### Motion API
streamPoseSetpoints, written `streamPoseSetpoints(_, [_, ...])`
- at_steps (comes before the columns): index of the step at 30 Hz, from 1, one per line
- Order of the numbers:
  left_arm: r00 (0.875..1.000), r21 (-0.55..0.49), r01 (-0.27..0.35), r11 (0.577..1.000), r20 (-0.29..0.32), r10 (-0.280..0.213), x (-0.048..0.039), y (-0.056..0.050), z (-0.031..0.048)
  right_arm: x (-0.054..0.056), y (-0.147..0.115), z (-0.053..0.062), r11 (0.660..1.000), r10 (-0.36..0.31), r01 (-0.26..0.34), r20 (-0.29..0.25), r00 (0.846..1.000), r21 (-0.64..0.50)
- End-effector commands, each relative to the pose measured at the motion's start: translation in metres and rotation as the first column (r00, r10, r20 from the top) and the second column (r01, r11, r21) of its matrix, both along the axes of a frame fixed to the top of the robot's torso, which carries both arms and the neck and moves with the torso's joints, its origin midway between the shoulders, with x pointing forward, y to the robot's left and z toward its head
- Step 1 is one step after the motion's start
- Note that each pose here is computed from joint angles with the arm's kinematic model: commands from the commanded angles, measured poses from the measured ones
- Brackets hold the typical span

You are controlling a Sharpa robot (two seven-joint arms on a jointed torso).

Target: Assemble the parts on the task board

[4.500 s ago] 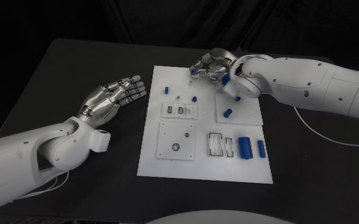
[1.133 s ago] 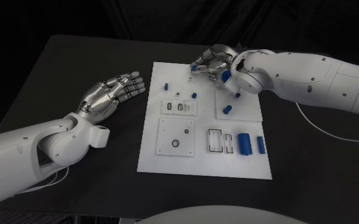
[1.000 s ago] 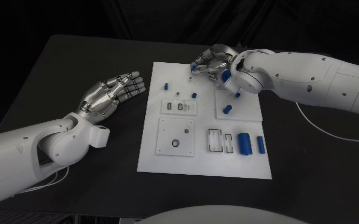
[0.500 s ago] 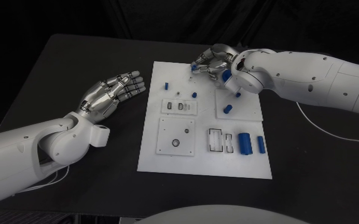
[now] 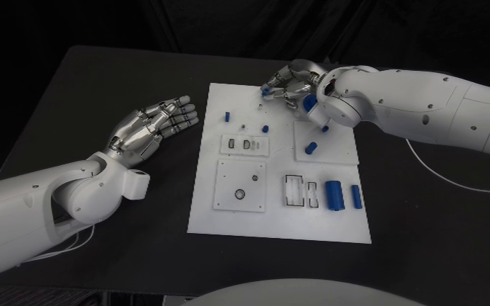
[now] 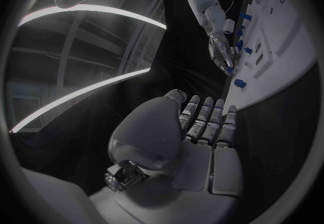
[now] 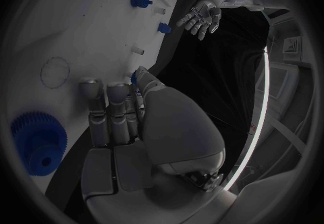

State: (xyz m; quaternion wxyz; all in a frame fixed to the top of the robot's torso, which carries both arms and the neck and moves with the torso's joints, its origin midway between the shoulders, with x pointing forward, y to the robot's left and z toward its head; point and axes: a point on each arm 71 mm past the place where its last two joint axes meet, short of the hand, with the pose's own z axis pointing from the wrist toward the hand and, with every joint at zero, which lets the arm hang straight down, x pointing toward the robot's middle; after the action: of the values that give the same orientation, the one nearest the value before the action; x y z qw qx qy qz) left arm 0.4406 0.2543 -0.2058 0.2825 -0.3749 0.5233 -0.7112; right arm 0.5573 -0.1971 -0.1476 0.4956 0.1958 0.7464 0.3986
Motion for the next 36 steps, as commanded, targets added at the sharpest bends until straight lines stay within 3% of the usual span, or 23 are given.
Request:
streamPoseSetpoints(1, [0.993,-0.09,-0.011,0.996,0.112,0.022,-0.0012,0.002,0.0099,-0.003,-0.005,-0.015,0.998,-0.024,0.02,-0.081,0.996,-0.052])
streamPoseSetpoints(29, [0.994,-0.088,-0.009,0.996,0.108,0.018,-0.0005,0.002,0.0092,-0.003,-0.004,-0.013,0.999,-0.025,0.023,-0.058,0.998,-0.041])
streamPoseSetpoints(32, [0.994,-0.088,-0.009,0.996,0.107,0.018,-0.0006,0.002,0.0092,-0.003,-0.005,-0.011,0.999,-0.024,0.023,-0.029,0.999,-0.031])
streamPoseSetpoints(36, [0.994,-0.088,-0.011,0.996,0.108,0.021,-0.0011,0.003,0.0095,-0.005,-0.008,-0.004,0.999,-0.017,0.019,0.064,0.998,-0.034])
